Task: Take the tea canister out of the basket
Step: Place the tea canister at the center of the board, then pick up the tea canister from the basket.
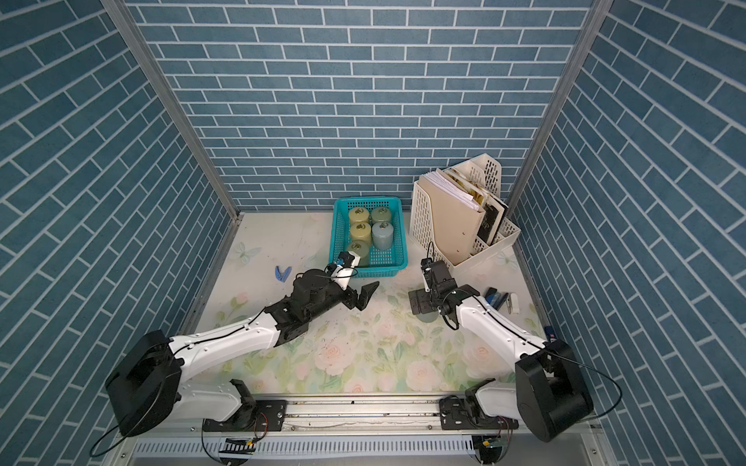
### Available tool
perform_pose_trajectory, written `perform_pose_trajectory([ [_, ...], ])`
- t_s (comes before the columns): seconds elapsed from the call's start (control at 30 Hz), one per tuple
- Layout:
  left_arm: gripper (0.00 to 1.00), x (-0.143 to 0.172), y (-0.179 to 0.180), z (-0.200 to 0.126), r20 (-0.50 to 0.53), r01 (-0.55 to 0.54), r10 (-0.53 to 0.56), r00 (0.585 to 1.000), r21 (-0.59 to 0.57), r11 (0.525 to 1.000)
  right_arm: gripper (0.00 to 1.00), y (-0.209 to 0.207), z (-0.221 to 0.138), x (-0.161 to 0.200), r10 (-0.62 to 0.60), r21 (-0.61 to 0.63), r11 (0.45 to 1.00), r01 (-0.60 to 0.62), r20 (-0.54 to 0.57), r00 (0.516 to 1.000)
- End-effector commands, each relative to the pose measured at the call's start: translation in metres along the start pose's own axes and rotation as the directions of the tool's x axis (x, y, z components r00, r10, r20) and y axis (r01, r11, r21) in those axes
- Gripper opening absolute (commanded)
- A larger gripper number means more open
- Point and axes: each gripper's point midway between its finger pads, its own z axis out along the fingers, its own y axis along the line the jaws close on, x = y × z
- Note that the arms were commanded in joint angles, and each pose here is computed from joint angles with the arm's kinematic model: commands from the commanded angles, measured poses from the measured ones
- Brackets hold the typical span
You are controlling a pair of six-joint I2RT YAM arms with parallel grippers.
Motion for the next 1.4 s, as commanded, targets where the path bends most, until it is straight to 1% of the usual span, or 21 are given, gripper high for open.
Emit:
perform_pose_trajectory([
  [0.0,1.0,-0.023,0.015,-0.008,0.04,0.035,-0.032,0.999,-0.075,0.997,1.0,0.008,-0.041,-0.049,0.002,-0.008,1.0,-0.001,0.147,0.989],
  [0.1,1.0,-0.033,0.025,-0.016,0.06,0.042,-0.035,0.998,-0.111,0.993,1.0,0.024,-0.05,-0.072,-0.018,-0.037,0.999,0.025,0.194,0.981],
  [0.2,1.0,-0.033,0.047,-0.02,0.036,0.065,-0.06,0.998,-0.166,0.984,1.0,0.046,-0.04,-0.085,-0.047,-0.06,0.996,0.059,0.186,0.981],
  [0.33,1.0,-0.027,0.084,-0.03,0.016,0.115,-0.114,0.993,-0.228,0.967,1.0,0.083,-0.018,-0.106,-0.08,-0.113,0.988,0.101,0.18,0.98],
  [0.43,1.0,-0.026,0.111,-0.039,0.031,0.169,-0.166,0.986,-0.233,0.958,1.0,0.108,0.0,-0.127,-0.097,-0.134,0.984,0.121,0.174,0.98],
  [0.57,1.0,-0.021,0.131,-0.042,-0.004,0.154,-0.16,0.987,-0.265,0.952,1.0,0.142,0.029,-0.152,-0.122,-0.157,0.977,0.147,0.157,0.98],
  [0.63,1.0,-0.018,0.134,-0.043,-0.019,0.15,-0.16,0.987,-0.265,0.953,1.0,0.155,0.043,-0.161,-0.129,-0.163,0.975,0.153,0.148,0.981],
  [0.77,1.0,-0.013,0.141,-0.049,-0.017,0.165,-0.175,0.984,-0.263,0.951,1.0,0.173,0.071,-0.172,-0.133,-0.176,0.973,0.153,0.118,0.984],
  [0.87,1.0,-0.011,0.144,-0.052,-0.014,0.175,-0.185,0.983,-0.264,0.949,1.0,0.182,0.087,-0.179,-0.135,-0.176,0.973,0.152,0.104,0.985],
  [0.97,1.0,-0.008,0.144,-0.054,-0.011,0.181,-0.19,0.982,-0.257,0.949,1.0,0.186,0.096,-0.189,-0.129,-0.166,0.975,0.146,0.107,0.986],
  [1.07,1.0,-0.005,0.143,-0.054,-0.016,0.184,-0.194,0.981,-0.253,0.95,1.0,0.186,0.115,-0.187,-0.139,-0.139,0.979,0.149,0.08,0.987],
  [1.2,1.0,-0.002,0.142,-0.053,-0.02,0.184,-0.195,0.981,-0.248,0.951,1.0,0.186,0.126,-0.187,-0.149,-0.116,0.981,0.155,0.059,0.987],
  [1.37,1.0,-0.001,0.142,-0.054,-0.02,0.181,-0.192,0.981,-0.248,0.952,1.0,0.186,0.137,-0.179,-0.157,-0.113,0.981,0.159,0.03,0.987],
])
